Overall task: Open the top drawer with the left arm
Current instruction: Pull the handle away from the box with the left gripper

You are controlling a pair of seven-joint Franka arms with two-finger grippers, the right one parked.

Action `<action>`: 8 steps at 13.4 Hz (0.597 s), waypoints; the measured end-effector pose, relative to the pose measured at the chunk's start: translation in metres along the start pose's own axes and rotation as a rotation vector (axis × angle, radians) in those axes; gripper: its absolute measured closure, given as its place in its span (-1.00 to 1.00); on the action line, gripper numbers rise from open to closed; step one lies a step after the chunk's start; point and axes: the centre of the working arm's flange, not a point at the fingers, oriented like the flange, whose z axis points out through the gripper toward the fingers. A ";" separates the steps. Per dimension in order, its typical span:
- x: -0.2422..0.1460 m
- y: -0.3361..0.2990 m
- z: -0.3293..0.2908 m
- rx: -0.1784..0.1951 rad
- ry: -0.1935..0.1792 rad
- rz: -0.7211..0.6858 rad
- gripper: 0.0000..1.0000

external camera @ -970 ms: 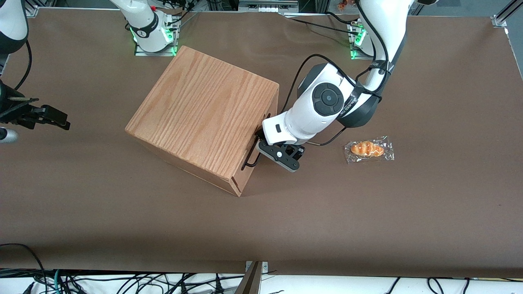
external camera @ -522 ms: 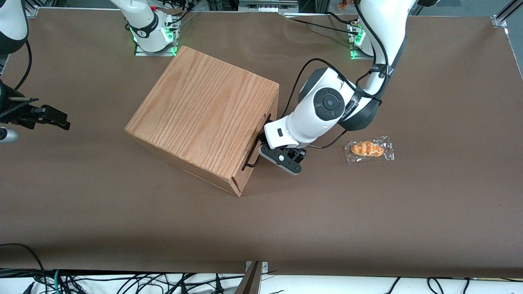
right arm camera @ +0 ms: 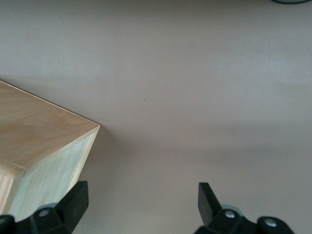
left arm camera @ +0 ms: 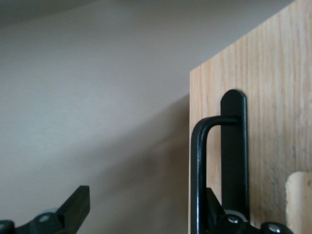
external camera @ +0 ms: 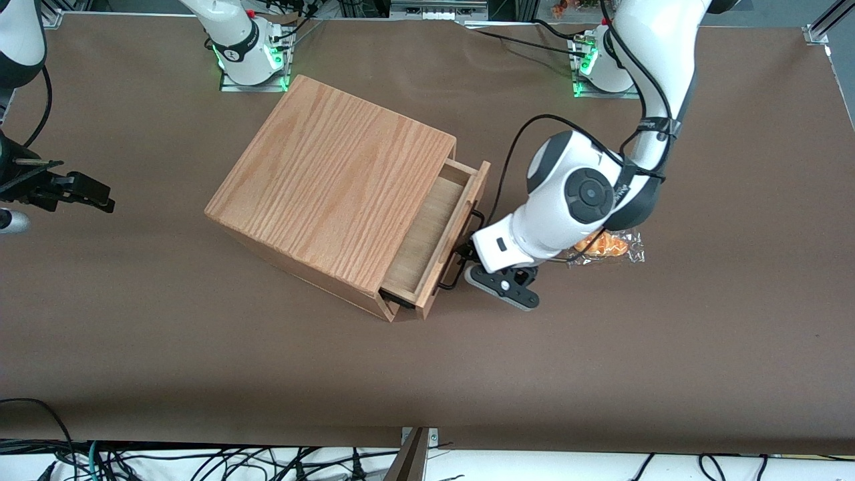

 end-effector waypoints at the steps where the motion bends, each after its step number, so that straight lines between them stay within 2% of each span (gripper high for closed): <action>1: 0.001 -0.009 -0.002 0.002 0.000 -0.012 -1.00; 8: 0.002 -0.027 -0.006 0.002 -0.010 -0.033 -1.00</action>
